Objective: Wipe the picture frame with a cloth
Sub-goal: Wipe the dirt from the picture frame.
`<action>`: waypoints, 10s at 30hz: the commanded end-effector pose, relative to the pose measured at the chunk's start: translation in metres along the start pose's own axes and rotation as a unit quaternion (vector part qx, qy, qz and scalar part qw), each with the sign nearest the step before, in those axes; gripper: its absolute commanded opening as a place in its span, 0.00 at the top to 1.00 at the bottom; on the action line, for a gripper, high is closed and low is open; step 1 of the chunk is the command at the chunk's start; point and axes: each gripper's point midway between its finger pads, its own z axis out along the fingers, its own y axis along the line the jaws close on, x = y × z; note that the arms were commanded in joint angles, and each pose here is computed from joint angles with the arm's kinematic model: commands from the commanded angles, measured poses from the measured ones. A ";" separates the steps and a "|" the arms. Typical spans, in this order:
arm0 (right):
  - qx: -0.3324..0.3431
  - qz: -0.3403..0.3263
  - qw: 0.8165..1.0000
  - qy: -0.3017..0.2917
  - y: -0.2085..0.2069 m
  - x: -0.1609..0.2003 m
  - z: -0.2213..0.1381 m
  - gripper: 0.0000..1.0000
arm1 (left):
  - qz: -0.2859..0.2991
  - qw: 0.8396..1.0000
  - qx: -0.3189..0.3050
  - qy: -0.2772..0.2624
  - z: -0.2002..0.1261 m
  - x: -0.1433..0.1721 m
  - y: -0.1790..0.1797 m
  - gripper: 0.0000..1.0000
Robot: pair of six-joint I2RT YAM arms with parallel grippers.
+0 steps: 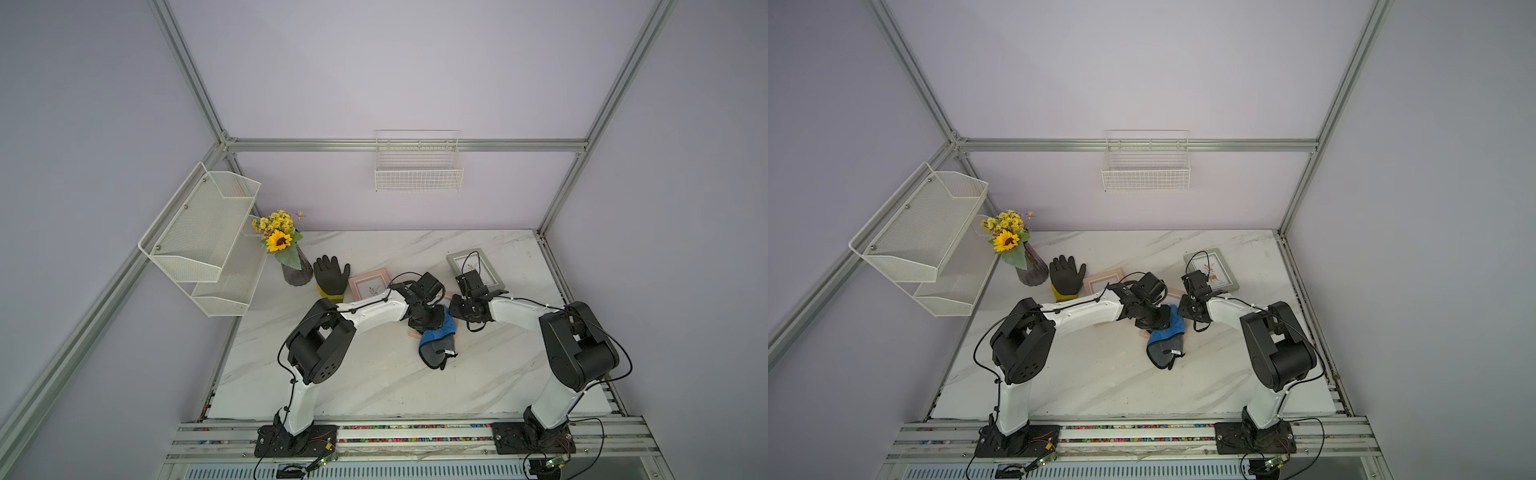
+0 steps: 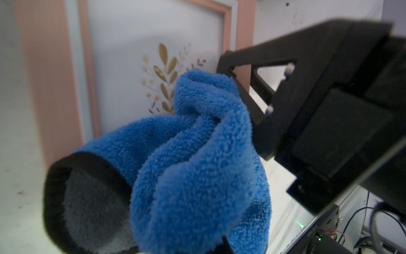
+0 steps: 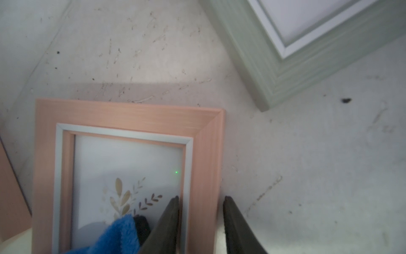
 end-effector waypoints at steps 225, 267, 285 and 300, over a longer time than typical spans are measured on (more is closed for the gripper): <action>0.008 -0.014 1.000 0.024 -0.005 0.024 0.007 0.72 | 0.039 0.985 -0.166 0.021 -0.019 0.007 0.086 0.98; 0.012 -0.008 1.000 0.011 -0.007 0.018 -0.004 0.72 | 0.011 0.997 -0.060 0.035 -0.009 0.028 0.023 0.98; 0.014 -0.006 1.000 0.009 -0.009 0.019 -0.006 0.72 | 0.009 0.999 -0.028 0.043 0.007 0.018 0.014 0.98; 0.019 -0.008 1.000 0.009 -0.012 0.021 -0.004 0.72 | -0.028 0.996 -0.085 0.020 -0.019 0.011 0.076 0.97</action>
